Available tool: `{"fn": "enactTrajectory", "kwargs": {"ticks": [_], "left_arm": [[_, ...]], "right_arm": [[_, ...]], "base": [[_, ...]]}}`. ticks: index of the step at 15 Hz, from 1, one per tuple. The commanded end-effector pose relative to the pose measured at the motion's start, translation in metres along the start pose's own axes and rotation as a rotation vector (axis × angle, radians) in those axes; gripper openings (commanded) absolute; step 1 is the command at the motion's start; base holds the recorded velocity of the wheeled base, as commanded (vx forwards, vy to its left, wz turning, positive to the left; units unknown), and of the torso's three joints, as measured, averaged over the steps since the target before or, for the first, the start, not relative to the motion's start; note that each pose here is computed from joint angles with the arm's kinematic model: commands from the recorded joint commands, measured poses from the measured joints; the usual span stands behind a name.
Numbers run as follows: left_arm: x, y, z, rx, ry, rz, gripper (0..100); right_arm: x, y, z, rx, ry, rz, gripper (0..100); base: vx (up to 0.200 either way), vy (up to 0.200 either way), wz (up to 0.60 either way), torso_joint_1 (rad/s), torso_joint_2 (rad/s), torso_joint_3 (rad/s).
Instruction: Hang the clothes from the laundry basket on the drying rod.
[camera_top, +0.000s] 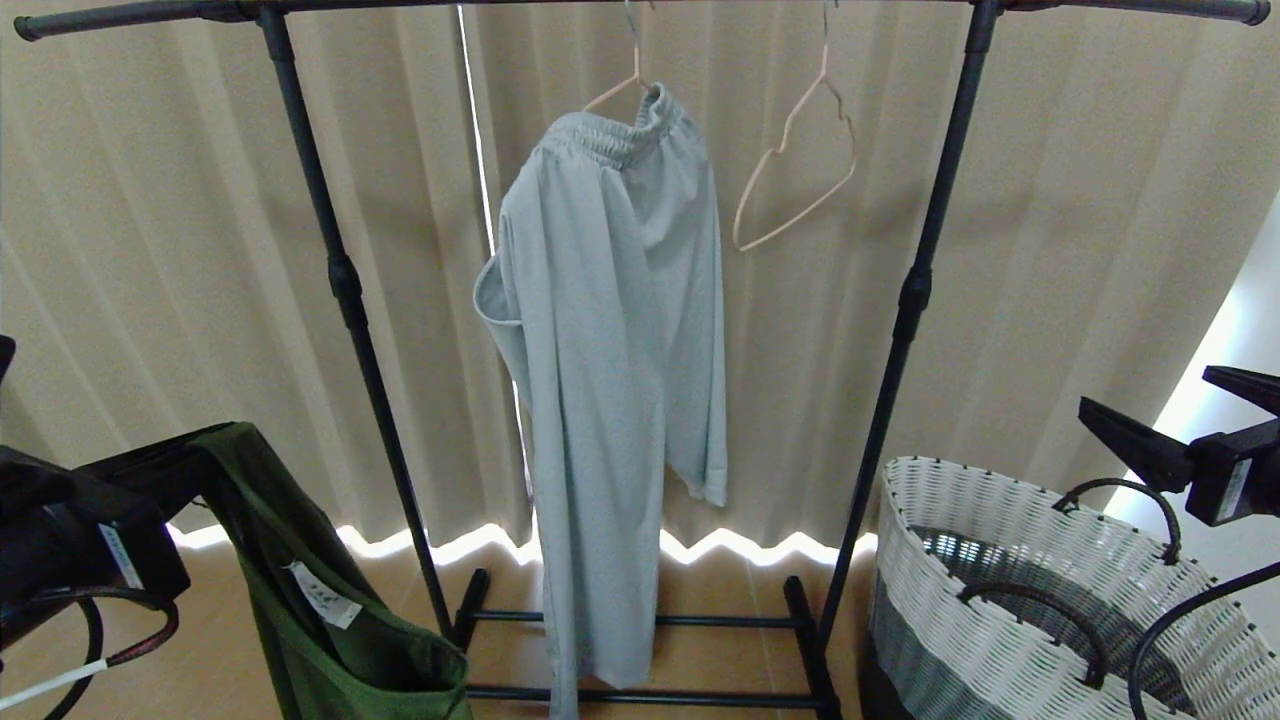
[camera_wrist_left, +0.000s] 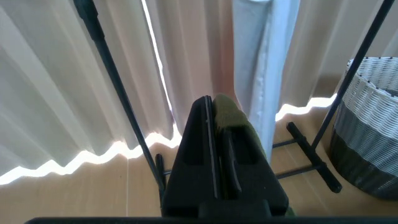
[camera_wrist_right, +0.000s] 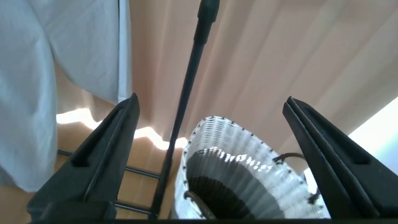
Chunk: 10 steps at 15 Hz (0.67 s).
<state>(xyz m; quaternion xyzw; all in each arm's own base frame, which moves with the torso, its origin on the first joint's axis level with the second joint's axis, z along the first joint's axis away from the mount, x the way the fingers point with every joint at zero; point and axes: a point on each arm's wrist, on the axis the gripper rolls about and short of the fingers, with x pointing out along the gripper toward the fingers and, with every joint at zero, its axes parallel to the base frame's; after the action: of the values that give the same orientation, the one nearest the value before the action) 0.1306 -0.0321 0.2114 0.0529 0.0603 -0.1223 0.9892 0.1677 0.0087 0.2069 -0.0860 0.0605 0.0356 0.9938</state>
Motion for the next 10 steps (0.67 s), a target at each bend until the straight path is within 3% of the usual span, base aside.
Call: {"fn": "enactTrajectory", "kwargs": {"ticks": [1, 10], "left_arm": [[0.001, 0.000, 0.000, 0.000, 0.006, 0.002, 0], [0.001, 0.000, 0.000, -0.001, 0.006, 0.003, 0]], "right_arm": [[0.001, 0.000, 0.000, 0.004, -0.007, -0.002, 100], [0.028, 0.000, -0.009, 0.018, -0.044, -0.016, 100]], "base": [[0.000, 0.000, 0.00, 0.000, 0.00, 0.000], [0.000, 0.000, 0.00, 0.000, 0.00, 0.000]]}}
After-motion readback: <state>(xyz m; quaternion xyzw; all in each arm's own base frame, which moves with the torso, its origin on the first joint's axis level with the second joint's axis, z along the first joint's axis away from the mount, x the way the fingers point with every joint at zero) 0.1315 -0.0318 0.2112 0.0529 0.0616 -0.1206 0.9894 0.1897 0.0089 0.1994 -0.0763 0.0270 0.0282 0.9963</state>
